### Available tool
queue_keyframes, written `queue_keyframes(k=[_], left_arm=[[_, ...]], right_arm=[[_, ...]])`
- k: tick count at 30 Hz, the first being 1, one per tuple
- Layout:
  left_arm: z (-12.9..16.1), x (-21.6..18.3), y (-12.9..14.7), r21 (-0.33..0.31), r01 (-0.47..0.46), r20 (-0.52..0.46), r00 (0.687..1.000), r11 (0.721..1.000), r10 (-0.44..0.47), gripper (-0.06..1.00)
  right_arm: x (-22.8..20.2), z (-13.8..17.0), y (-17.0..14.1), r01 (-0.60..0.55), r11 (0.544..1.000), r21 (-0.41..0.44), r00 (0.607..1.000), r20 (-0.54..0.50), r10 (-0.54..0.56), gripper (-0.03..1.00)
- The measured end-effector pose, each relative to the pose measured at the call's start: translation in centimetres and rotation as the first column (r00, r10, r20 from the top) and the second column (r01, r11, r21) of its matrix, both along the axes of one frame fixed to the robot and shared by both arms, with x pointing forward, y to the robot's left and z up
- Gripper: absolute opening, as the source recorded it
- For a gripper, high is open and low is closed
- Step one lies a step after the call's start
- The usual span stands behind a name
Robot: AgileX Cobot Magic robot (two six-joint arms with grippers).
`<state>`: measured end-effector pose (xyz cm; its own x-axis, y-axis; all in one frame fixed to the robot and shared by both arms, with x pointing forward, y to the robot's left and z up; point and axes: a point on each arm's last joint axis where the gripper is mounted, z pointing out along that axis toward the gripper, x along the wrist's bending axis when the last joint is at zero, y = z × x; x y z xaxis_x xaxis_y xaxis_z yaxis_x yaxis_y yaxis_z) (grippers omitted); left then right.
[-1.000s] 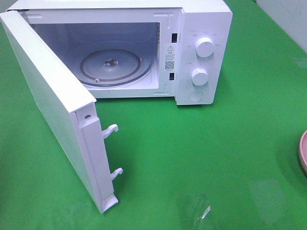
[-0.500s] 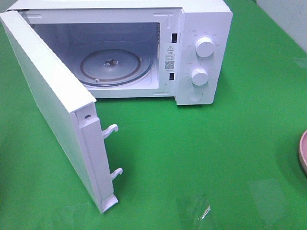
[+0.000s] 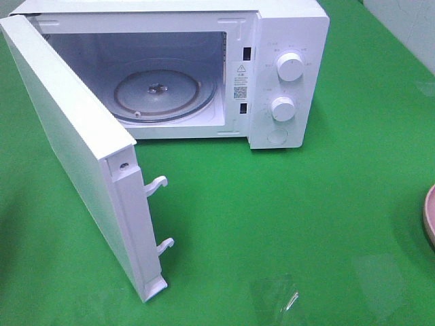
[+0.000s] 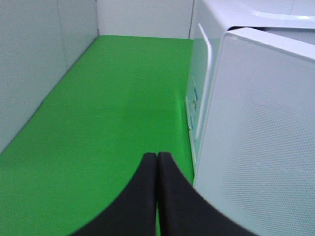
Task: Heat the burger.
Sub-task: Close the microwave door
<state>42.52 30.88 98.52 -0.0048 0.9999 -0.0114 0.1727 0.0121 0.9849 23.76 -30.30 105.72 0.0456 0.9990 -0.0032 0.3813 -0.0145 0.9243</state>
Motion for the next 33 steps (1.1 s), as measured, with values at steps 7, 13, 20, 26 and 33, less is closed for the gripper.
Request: queue_keyframes(k=[7,13,20,26,33], left_arm=[[-0.7,2.3,-1.0,0.002,0.136,0.000,0.991,0.991,-0.136,0.00],[-1.4,4.4,-1.5,-0.033,0.201,0.006,0.980,0.979,-0.201,0.00],[-2.8,5.6,-2.4,-0.073,0.254,0.005,0.967,0.964,-0.254,0.00],[-3.5,6.6,-4.5,-0.048,0.314,-0.011,0.949,0.948,-0.315,0.00],[-4.4,6.7,-6.2,-0.029,0.323,-0.025,0.946,0.946,-0.324,0.00]], right_arm=[[0.0,0.0,0.0,0.000,1.000,-0.001,1.000,0.000,0.000,0.76],[0.0,0.0,0.0,0.000,1.000,-0.001,1.000,0.000,0.000,0.76],[0.0,0.0,0.0,0.000,1.000,-0.001,1.000,0.000,0.000,0.76],[0.0,0.0,0.0,0.000,1.000,-0.001,1.000,0.000,0.000,0.76],[0.0,0.0,0.0,0.000,1.000,-0.001,1.000,0.000,0.000,0.76]])
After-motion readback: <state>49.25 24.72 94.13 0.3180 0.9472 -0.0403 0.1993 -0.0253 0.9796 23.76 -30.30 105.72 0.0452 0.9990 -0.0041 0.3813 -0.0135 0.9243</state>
